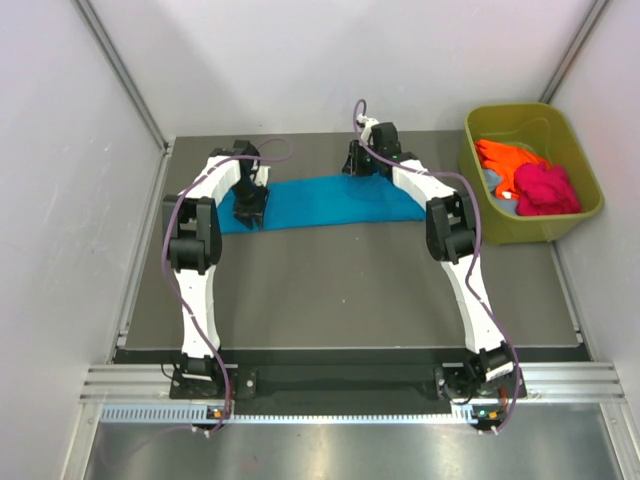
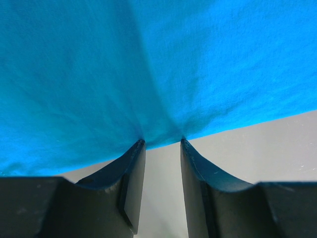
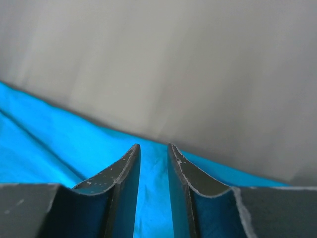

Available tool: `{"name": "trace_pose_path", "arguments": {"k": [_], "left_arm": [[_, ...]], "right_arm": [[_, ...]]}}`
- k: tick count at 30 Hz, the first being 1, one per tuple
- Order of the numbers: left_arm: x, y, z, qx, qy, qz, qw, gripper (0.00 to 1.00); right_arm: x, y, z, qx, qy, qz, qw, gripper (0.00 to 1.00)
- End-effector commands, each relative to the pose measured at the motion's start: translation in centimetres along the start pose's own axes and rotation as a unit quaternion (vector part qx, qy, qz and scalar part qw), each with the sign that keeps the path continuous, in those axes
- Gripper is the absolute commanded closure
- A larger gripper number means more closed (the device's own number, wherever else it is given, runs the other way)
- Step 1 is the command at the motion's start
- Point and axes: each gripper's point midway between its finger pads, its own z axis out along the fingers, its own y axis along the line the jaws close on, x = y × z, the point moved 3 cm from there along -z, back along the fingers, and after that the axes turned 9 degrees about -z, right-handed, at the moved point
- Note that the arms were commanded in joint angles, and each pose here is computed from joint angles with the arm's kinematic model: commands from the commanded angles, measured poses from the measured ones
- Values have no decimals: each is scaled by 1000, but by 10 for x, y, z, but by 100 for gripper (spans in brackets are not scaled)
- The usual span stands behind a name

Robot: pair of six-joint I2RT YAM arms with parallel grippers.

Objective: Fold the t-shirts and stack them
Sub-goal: Fold the tshirt

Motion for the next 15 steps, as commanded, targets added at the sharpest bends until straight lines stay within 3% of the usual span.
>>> {"name": "trace_pose_path", "arguments": {"k": [1,9,12,13,15], "left_arm": [[-9,-5,-16,6,-26,-2,1000,60],[-9,-6,-16,7,-26,-4,1000,60],[-10,-6,-15,7,-27,-5,1000,60],[-11,-6,-15,7,-28,-4,1000,60],[-11,-6,-14,8,-26,-5,1000,60]], "right_arm": [[-6,9,-4,11,-3,6,1000,71],[5,6,-3,20,13,16,1000,73],[8,7,-2,19,16,16,1000,83],[10,7,-2,19,19,17,1000,92],[11,10,0,15,20,16,1000,97]]}}
